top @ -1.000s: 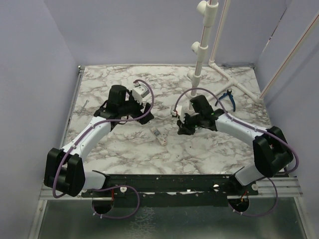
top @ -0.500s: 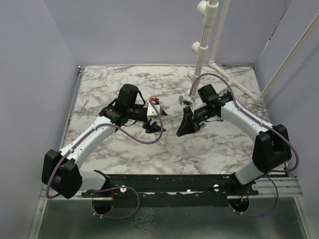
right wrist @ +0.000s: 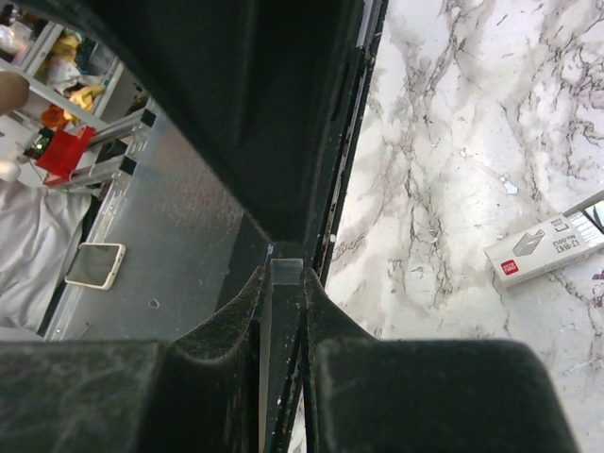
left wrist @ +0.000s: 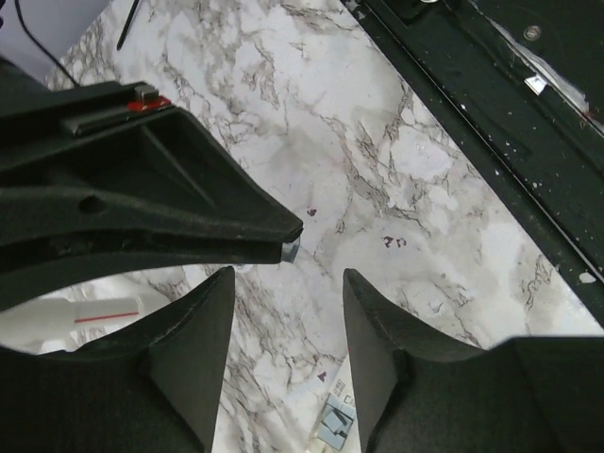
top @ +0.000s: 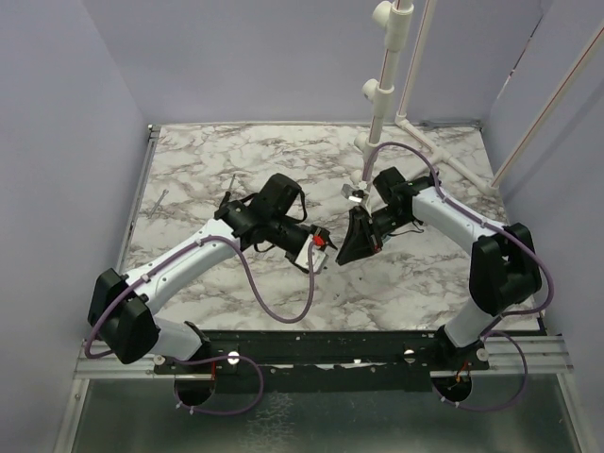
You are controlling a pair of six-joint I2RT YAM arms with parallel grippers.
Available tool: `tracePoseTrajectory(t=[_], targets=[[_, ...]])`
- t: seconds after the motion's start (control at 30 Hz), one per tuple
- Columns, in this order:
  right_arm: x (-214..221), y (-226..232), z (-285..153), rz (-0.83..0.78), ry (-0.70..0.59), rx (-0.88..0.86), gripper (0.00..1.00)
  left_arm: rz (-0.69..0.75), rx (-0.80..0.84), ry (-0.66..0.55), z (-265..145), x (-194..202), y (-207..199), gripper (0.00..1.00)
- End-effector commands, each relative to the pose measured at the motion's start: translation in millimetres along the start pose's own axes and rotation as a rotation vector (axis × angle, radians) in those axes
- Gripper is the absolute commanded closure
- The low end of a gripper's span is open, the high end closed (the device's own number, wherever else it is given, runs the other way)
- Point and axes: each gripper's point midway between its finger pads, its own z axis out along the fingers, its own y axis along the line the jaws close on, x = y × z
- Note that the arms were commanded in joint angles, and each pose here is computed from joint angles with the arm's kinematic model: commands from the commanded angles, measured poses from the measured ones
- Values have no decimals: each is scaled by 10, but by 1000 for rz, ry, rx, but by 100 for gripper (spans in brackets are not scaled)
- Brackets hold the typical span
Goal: Load the staples into the stapler
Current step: Pick up the staple from the center of the board.
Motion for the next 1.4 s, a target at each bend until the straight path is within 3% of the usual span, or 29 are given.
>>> tracePoseTrajectory(t=[0.0, 0.2, 0.5, 1.37], targets=[[-62, 38, 16, 6, -38, -41, 86, 102, 62, 16, 89, 59, -133, 52], [-38, 22, 20, 7, -37, -43, 86, 109, 83, 11, 172, 51, -146, 61], [-24, 12, 19, 5, -32, -39, 86, 110, 90, 2, 252, 49, -143, 63], [-34, -20, -4, 11, -46, -32, 86, 118, 88, 11, 328, 106, -145, 84]])
